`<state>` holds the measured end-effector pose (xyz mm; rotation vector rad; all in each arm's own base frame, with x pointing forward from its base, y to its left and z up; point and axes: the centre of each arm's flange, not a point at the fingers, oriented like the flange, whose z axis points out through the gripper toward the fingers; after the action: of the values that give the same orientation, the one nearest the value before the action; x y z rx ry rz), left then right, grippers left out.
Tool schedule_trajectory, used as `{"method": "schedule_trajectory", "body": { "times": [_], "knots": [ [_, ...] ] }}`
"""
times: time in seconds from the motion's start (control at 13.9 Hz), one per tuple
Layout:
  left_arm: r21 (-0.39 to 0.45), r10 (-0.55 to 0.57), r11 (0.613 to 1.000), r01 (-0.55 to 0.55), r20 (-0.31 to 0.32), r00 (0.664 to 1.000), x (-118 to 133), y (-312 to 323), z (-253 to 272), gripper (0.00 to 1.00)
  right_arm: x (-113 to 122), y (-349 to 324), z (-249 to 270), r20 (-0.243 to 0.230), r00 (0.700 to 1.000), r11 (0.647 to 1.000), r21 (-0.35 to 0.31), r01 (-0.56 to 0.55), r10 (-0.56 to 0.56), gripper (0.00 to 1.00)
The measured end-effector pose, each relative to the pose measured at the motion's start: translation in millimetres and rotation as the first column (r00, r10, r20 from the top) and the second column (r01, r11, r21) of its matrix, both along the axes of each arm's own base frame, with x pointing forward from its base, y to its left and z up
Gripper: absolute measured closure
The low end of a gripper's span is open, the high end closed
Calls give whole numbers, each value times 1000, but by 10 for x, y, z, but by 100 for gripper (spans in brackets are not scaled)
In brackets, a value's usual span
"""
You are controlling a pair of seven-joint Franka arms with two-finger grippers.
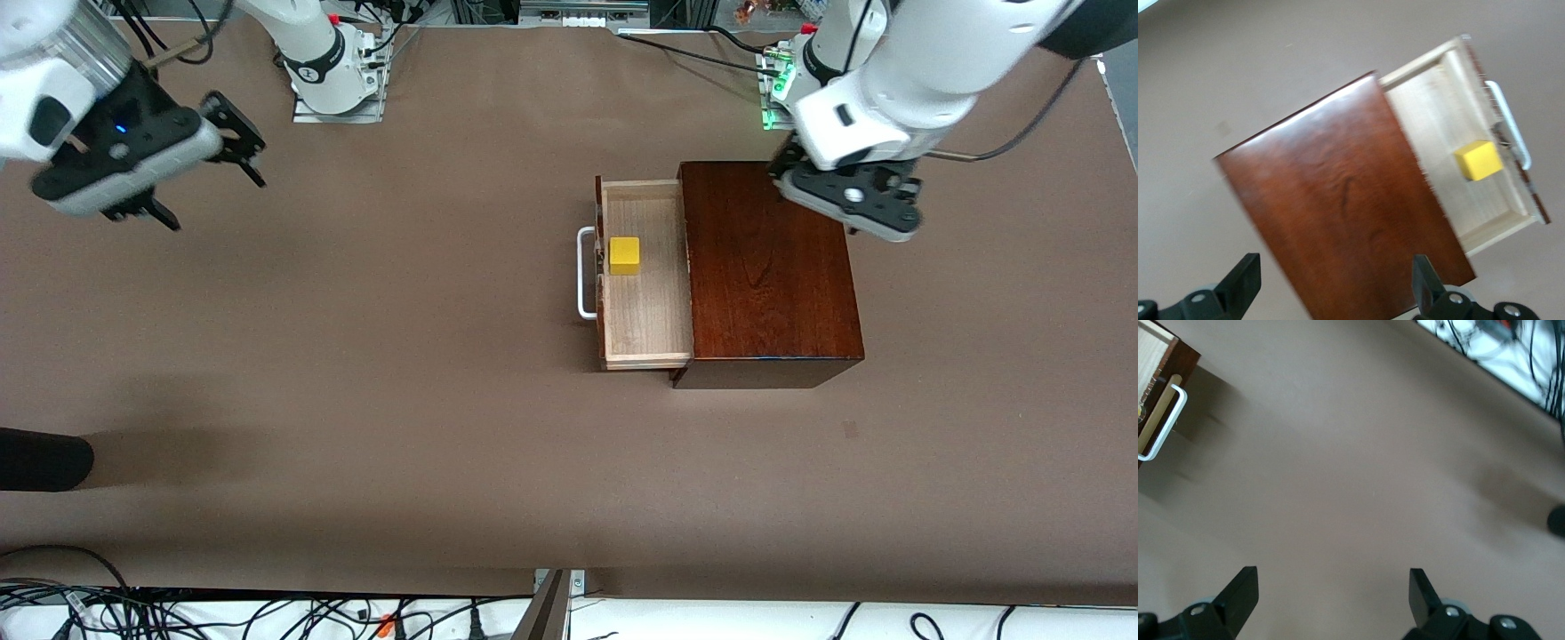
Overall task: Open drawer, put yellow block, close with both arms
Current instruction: 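Move the left gripper to the drawer front beside the handle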
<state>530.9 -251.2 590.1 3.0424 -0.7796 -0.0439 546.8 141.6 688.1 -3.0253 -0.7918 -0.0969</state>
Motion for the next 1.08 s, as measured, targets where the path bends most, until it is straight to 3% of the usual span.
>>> {"method": "schedule_trajectory", "body": {
  "times": [0.22,0.5,0.65,0.94,1.08],
  "knots": [
    [-32,-143,989,143,13,990,-178,-584,-109,0,-123,-543,-161,-48,992,993,6,121,-121,0],
    [-90,-456,886,454,3,890,-317,-1243,-527,0,-85,-695,-475,-100,935,940,-16,341,-341,0],
    [-117,-582,806,580,20,813,-385,-1551,-742,0,-56,-676,-534,-100,925,930,-18,367,-367,0],
    [10,-822,570,822,27,570,-729,-2301,-1266,0,1,-688,-565,-88,924,928,-13,373,-372,0],
    [34,-864,503,864,-3,503,-853,-2544,-1576,0,28,-689,-520,-62,926,927,2,374,-373,0]
  ]
}}
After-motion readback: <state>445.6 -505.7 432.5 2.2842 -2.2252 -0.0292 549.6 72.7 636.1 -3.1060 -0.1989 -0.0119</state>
